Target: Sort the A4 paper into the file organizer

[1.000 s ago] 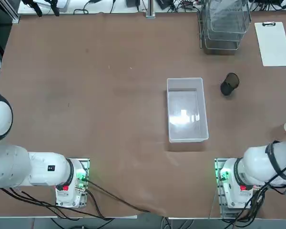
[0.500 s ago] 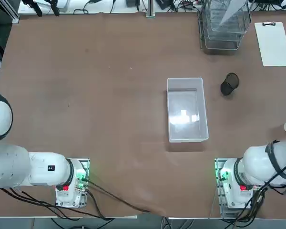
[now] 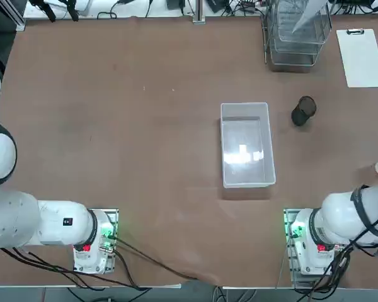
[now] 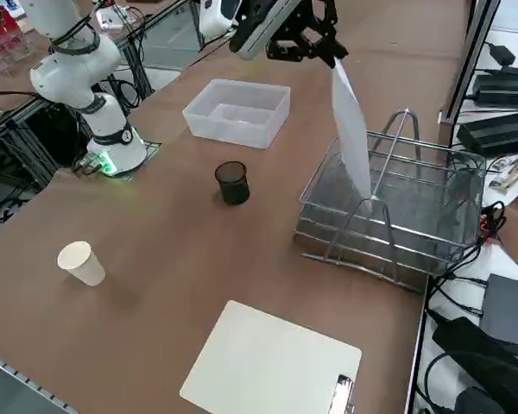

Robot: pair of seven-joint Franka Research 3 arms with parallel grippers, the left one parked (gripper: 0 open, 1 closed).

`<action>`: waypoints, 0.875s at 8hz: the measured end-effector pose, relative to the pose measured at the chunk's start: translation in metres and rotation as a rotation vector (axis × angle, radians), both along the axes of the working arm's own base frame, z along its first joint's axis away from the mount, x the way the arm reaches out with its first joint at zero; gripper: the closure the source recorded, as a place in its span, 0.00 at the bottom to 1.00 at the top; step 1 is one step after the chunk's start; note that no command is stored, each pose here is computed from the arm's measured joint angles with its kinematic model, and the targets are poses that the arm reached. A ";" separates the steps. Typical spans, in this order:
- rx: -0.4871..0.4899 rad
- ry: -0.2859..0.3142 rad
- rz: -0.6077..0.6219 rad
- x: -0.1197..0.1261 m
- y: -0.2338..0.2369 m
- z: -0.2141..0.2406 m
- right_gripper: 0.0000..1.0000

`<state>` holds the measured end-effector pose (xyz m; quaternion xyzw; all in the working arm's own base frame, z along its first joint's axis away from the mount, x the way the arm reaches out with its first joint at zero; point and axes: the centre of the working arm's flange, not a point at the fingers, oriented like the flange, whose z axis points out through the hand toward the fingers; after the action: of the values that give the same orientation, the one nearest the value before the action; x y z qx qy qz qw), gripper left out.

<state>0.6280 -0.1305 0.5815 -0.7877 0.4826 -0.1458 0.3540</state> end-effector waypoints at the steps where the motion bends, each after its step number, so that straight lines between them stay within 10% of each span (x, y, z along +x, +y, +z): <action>1: 0.004 0.006 0.001 -0.002 0.000 -0.007 0.98; 7: -0.046 0.021 0.090 -0.031 -0.026 -0.042 0.98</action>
<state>0.5974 -0.1561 0.5397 -0.8180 0.4471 -0.1326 0.3367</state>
